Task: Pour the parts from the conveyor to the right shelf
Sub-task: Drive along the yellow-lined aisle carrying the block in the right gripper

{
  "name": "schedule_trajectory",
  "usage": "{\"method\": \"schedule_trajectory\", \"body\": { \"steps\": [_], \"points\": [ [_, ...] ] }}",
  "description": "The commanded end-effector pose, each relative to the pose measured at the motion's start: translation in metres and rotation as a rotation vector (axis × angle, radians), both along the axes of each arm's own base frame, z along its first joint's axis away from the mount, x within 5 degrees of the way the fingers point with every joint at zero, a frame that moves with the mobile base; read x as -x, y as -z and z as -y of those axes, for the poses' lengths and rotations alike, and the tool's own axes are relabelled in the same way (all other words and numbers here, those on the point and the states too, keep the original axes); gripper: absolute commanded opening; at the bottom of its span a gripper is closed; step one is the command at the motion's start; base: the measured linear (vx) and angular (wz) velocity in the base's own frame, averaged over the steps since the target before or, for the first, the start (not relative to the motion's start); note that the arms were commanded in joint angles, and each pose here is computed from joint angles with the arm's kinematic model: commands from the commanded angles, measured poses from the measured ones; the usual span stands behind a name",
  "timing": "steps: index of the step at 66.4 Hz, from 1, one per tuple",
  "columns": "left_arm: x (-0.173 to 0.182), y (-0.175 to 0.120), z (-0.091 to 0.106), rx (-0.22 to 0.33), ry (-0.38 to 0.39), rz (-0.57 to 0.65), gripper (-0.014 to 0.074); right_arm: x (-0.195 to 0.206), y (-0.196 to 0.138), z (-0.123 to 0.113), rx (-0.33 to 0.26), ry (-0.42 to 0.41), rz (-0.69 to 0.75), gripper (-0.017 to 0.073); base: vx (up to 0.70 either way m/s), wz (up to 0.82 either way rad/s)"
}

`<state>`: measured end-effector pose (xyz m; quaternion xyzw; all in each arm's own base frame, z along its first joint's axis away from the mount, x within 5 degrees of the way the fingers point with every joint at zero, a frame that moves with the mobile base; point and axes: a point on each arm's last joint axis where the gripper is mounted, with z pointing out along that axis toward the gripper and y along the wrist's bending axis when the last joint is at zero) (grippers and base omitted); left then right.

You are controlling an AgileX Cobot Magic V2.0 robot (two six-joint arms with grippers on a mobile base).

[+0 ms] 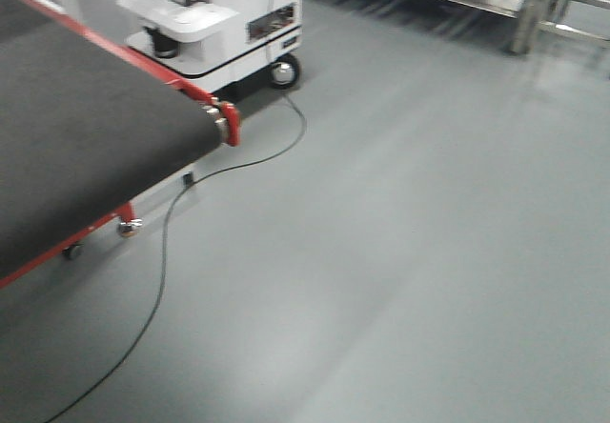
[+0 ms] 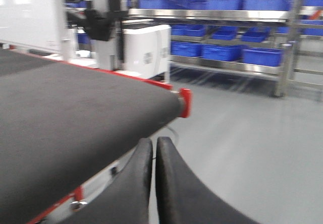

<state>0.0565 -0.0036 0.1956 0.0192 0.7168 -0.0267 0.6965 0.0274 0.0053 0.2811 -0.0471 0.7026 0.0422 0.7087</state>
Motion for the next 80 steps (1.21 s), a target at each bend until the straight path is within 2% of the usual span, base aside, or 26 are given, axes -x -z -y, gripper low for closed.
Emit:
{"method": "schedule_trajectory", "body": {
  "steps": [1,51,80],
  "points": [
    [0.0022,-0.0144,0.0003,0.021,0.008,0.109,-0.0006,0.0002,-0.0150,0.0005,-0.011,0.003,0.088,-0.0005,-0.16,-0.54],
    [0.0022,-0.0144,0.0003,0.021,0.008,0.109,-0.0006,0.0002,-0.0151,0.0005,-0.011,0.003,0.089,-0.0005,-0.12,-0.47],
    [0.0022,-0.0144,0.0003,0.021,0.008,0.109,-0.0006,0.0002,-0.0151,0.0005,-0.011,0.003,0.089,-0.0005,0.03,-0.68]
  ]
}}
